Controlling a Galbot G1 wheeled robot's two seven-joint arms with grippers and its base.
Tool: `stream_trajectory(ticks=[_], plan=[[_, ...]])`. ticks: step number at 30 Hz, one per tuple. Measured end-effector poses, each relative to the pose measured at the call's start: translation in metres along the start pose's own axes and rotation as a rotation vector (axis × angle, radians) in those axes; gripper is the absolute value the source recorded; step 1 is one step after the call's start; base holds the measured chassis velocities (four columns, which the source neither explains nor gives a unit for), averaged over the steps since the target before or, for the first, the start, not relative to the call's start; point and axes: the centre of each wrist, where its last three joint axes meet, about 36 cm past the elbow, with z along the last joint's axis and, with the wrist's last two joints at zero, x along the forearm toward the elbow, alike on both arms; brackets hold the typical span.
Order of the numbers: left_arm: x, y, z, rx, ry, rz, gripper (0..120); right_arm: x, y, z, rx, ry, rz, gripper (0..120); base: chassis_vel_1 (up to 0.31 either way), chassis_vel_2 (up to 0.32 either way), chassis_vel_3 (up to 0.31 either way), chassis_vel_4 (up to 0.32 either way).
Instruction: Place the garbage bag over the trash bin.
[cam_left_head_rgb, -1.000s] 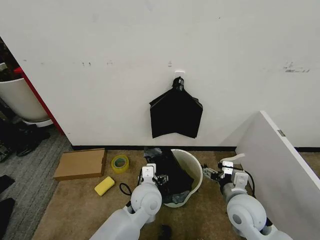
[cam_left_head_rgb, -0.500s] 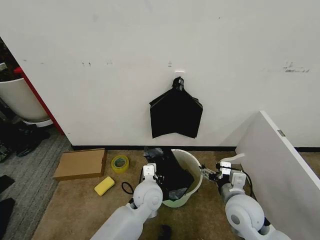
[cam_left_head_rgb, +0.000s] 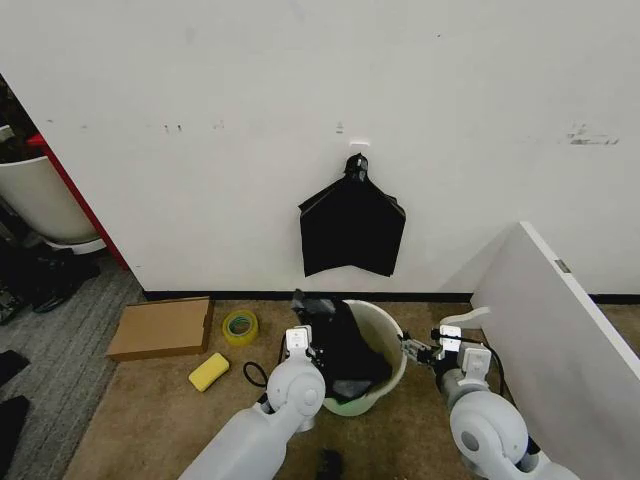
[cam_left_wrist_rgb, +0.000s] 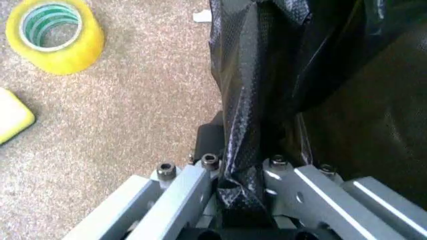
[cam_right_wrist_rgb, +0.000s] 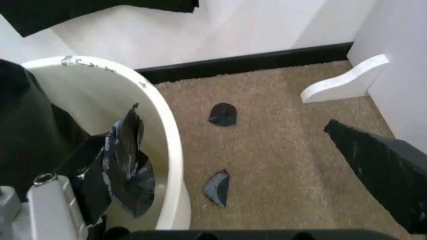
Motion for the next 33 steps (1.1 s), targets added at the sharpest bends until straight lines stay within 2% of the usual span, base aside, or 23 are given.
stream_trajectory(ticks=[6, 11, 15, 20, 22, 27, 33], plan=[[0.003, 0.006, -0.001, 0.009, -0.014, 0.000, 2, 0.003, 0.000, -0.003, -0.002, -0.020, 0.001, 100, 0.000, 0.000, 0.000, 0.000], [0.010, 0.019, -0.006, 0.026, -0.077, 0.017, 1, 0.020, -0.001, -0.018, 0.017, -0.102, -0.032, 100, 0.000, 0.000, 0.000, 0.000], [0.015, 0.027, -0.010, 0.029, -0.119, 0.038, 1, 0.038, -0.003, -0.030, 0.035, -0.154, -0.102, 100, 0.000, 0.000, 0.000, 0.000], [0.025, 0.031, -0.013, 0.021, -0.165, 0.081, 1, 0.069, 0.000, -0.045, 0.101, -0.221, -0.281, 100, 0.000, 0.000, 0.000, 0.000], [0.026, 0.030, -0.013, 0.020, -0.169, 0.087, 1, 0.071, 0.001, -0.045, 0.112, -0.224, -0.304, 100, 0.000, 0.000, 0.000, 0.000], [0.033, 0.027, -0.007, -0.012, -0.195, 0.125, 1, 0.074, 0.018, -0.042, 0.235, -0.187, -0.486, 100, 0.000, 0.000, 0.000, 0.000], [0.039, 0.028, -0.002, -0.039, -0.197, 0.134, 1, 0.050, 0.037, -0.042, 0.332, -0.162, -0.514, 100, 0.000, 0.000, 0.000, 0.000]])
